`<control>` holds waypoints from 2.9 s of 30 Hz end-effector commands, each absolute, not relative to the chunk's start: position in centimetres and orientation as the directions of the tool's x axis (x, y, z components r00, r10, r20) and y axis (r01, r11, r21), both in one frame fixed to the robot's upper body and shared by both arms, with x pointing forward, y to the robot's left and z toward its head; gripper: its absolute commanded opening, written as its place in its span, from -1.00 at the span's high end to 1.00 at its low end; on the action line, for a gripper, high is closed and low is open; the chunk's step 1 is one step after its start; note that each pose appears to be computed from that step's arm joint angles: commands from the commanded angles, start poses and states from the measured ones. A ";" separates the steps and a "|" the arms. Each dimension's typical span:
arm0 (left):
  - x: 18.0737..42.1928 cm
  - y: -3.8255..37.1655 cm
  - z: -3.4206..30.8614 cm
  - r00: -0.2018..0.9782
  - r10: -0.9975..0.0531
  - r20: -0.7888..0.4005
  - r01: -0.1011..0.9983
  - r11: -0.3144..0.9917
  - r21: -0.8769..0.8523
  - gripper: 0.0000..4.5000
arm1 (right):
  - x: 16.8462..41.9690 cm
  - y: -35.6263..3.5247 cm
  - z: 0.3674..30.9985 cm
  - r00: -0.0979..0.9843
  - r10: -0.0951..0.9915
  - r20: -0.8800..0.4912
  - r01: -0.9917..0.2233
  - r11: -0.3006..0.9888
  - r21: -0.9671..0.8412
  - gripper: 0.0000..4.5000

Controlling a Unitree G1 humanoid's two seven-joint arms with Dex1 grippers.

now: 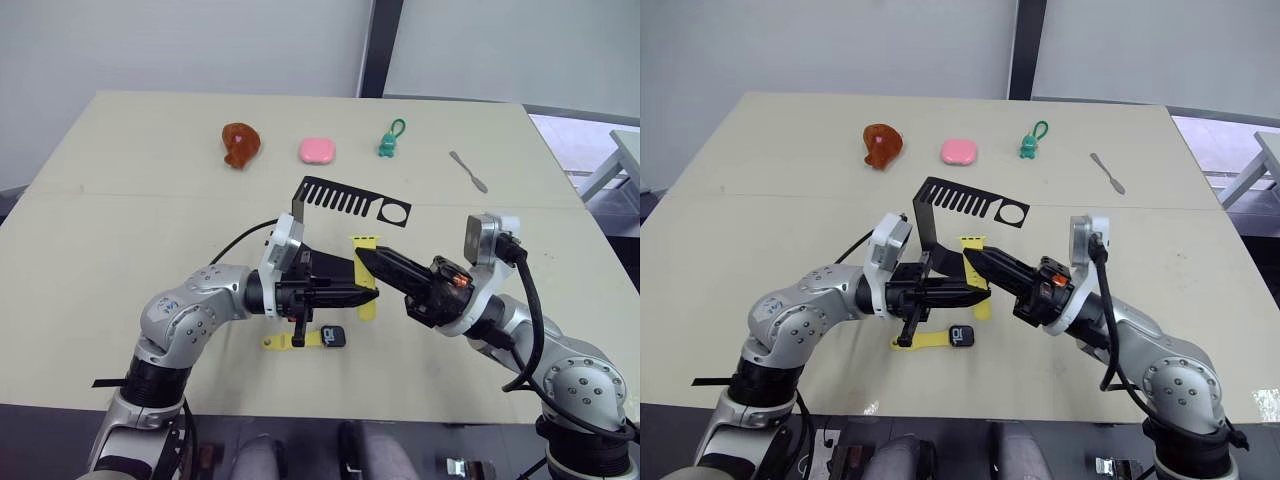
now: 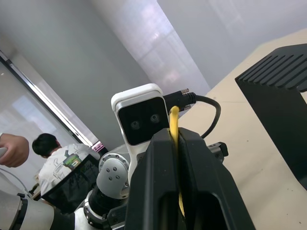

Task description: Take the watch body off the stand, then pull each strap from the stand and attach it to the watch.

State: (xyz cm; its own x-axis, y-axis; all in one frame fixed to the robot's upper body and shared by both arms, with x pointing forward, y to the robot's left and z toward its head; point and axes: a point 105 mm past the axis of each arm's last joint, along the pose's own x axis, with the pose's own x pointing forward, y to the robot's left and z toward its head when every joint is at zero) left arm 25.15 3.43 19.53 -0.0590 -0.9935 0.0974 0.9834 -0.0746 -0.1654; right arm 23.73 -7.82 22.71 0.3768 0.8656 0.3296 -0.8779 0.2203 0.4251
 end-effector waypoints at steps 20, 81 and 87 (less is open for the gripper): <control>25.0 3.1 20.1 -0.075 -0.990 0.118 0.987 -0.091 -0.132 1.00 | 23.4 -8.0 23.4 0.365 0.860 0.358 -0.889 0.208 0.407 0.97; 25.8 6.7 10.3 0.172 -0.898 -0.405 0.981 0.116 0.157 -0.96 | 20.0 -11.4 17.7 0.310 0.917 -0.253 -0.949 0.280 -0.146 1.00; 26.2 6.3 9.6 0.216 -0.886 -0.410 0.973 0.162 0.164 -0.96 | 19.8 -11.6 17.1 0.310 0.911 -0.273 -0.949 0.278 -0.150 1.00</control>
